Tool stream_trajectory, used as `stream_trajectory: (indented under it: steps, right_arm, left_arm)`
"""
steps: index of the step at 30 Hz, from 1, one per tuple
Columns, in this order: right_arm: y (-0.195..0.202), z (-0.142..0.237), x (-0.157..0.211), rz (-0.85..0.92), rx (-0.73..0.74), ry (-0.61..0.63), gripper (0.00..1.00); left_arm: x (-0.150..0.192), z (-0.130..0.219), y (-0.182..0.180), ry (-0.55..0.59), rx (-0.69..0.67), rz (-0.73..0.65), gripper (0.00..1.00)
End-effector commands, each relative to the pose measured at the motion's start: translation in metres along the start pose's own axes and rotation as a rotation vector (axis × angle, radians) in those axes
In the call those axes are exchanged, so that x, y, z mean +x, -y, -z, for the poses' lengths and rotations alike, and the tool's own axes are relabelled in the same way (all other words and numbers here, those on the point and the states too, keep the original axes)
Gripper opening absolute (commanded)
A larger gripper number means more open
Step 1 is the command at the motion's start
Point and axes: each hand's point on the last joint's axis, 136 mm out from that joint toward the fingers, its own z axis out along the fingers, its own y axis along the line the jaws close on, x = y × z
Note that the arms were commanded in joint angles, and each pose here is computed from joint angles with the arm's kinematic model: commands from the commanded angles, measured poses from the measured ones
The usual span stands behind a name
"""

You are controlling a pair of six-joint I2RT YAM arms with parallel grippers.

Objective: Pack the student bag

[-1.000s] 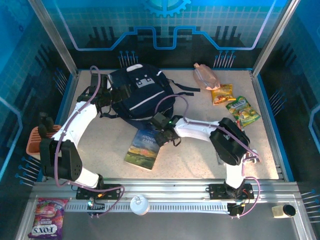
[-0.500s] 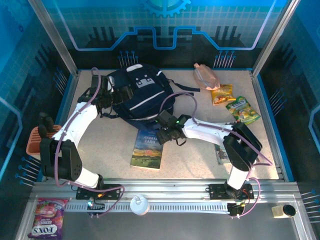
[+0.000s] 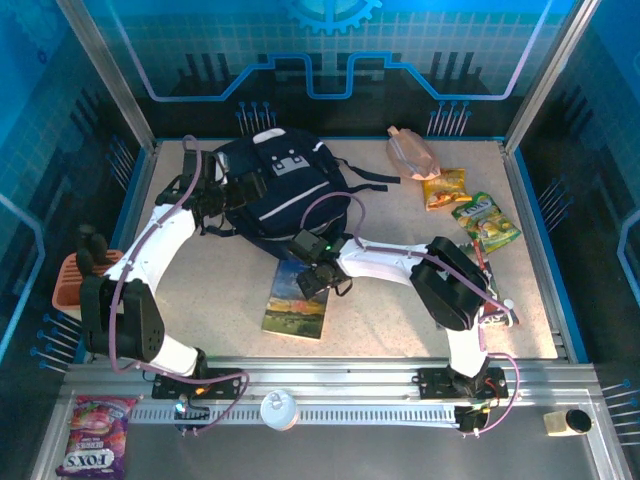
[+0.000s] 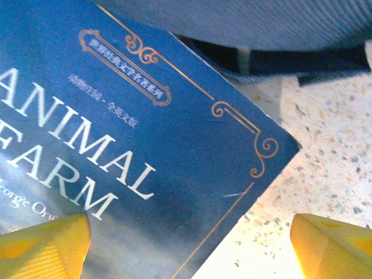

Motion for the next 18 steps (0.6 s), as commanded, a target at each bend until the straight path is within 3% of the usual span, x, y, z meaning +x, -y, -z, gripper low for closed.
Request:
stream_trajectory:
  steps: [1, 9, 18]
  right_arm:
    - [0.043, -0.004, 0.034, -0.032, 0.114, -0.087, 0.89]
    - [0.11, -0.008, 0.079, -0.242, 0.099, -0.185, 0.89]
    - [0.173, -0.005, 0.077, -0.538, 0.057, -0.164, 0.81]
  left_arm:
    - [0.006, -0.005, 0.007, -0.03, 0.033, 0.005, 0.99]
    - [0.014, -0.01, 0.021, -0.065, 0.072, 0.01, 0.99]
    - [0.037, -0.021, 0.067, -0.135, 0.161, -0.025, 0.99]
